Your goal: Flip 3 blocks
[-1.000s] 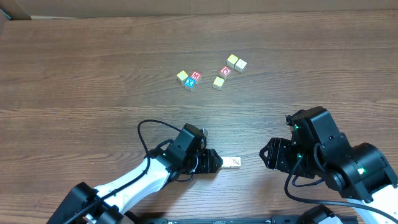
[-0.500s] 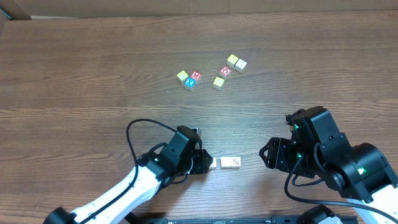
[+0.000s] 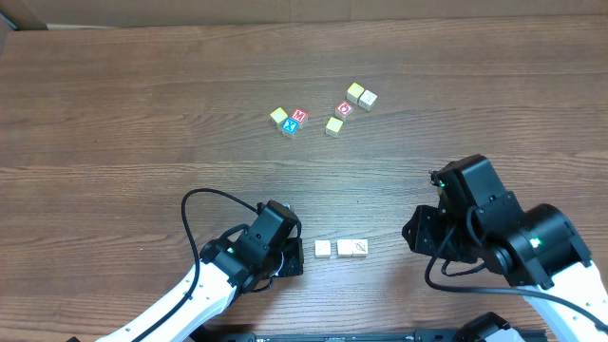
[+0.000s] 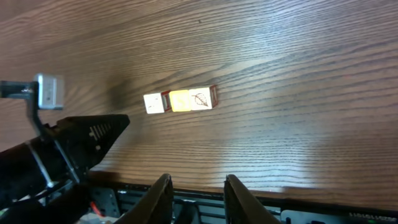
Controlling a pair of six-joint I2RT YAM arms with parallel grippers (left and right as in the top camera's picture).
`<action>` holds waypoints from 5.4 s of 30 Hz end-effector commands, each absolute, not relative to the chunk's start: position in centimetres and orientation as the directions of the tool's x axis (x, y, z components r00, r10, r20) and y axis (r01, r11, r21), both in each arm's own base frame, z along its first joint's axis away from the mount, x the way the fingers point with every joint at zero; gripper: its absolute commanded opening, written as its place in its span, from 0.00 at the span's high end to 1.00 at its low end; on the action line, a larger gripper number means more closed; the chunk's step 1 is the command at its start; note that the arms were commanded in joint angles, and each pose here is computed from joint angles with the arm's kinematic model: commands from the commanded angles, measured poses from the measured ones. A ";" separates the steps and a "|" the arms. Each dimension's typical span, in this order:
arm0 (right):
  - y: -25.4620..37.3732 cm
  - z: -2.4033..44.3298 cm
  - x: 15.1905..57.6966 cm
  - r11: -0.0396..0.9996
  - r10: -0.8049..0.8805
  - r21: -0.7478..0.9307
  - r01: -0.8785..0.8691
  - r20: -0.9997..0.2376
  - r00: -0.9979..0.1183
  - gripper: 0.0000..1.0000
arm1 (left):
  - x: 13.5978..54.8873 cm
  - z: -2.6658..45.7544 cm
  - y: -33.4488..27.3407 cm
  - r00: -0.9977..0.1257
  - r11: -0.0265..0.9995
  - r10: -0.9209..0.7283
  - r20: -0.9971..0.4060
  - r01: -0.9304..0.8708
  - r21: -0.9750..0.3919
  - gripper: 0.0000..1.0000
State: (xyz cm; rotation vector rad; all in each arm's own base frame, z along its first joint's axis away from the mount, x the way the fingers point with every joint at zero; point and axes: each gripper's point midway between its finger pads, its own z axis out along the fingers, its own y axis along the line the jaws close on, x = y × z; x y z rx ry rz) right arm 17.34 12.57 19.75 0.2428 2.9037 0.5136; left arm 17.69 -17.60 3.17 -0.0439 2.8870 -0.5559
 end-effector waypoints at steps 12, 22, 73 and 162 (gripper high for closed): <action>12.5 20.3 18.0 0.929 0.193 0.348 0.124 -0.171 -0.966 0.75 | 18.4 1.5 -18.1 -0.982 0.933 -0.079 -0.169 -0.013 -0.360 0.96; 12.3 20.1 17.6 0.932 0.191 0.338 0.130 -0.156 -0.969 0.75 | 19.4 0.5 -19.4 -0.981 0.920 -0.101 -0.167 -0.028 -0.392 0.96; 12.5 20.1 17.4 0.933 0.167 0.343 0.107 -0.150 -0.974 0.76 | 20.0 -0.7 -21.2 -0.910 0.799 -0.413 0.030 -0.378 -0.468 0.96; 12.7 20.1 17.1 0.932 0.142 0.352 0.084 -0.144 -0.979 0.79 | 16.1 -1.0 -24.2 -0.920 0.823 -0.391 0.033 -0.366 -0.435 0.96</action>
